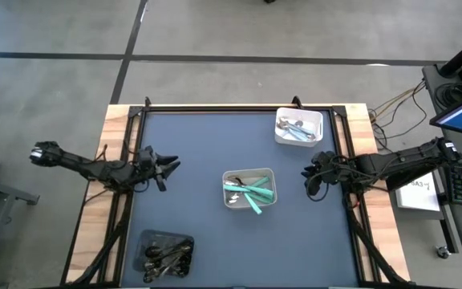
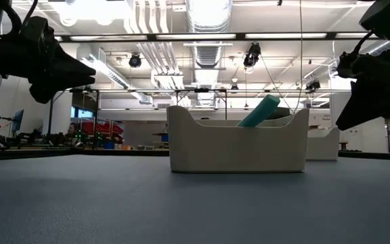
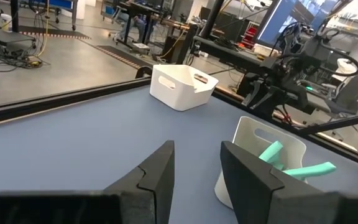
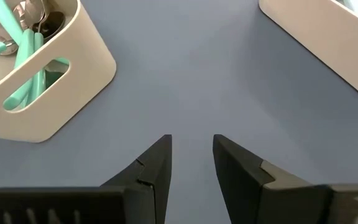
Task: Sort silverware by color (type)
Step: Return to Home Position
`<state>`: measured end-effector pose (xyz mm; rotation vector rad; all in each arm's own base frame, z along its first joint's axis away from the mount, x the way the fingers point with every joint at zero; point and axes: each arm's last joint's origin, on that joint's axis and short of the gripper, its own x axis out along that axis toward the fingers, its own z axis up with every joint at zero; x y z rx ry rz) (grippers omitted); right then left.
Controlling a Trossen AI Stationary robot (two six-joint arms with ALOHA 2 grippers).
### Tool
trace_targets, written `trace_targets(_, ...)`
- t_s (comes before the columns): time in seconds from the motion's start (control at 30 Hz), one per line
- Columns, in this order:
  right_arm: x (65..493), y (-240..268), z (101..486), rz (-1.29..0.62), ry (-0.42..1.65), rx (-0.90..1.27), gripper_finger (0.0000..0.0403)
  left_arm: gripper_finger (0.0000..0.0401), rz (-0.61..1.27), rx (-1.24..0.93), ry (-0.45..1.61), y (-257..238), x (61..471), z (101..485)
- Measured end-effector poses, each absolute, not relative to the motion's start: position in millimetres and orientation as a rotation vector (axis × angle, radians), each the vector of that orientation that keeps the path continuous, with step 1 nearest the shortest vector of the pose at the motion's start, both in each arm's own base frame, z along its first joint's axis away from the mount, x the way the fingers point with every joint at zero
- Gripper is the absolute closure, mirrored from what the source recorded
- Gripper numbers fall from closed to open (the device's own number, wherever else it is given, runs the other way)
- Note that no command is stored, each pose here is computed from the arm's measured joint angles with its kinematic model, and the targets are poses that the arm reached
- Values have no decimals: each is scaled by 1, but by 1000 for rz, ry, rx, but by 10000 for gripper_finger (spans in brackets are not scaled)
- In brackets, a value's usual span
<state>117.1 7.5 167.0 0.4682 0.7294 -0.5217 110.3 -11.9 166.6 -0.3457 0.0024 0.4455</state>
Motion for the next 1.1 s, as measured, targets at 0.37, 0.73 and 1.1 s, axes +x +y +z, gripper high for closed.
trace_targets(0.37,117,7,167,-522,729,468,294,288,451,-331,30,-11,107,157)
trace_targets(0.73,117,7,167,-522,729,468,294,288,450,-333,25,-11,106,157)
trace_targets(1.1,117,7,167,-522,729,468,294,288,444,-351,-6,-10,104,160)
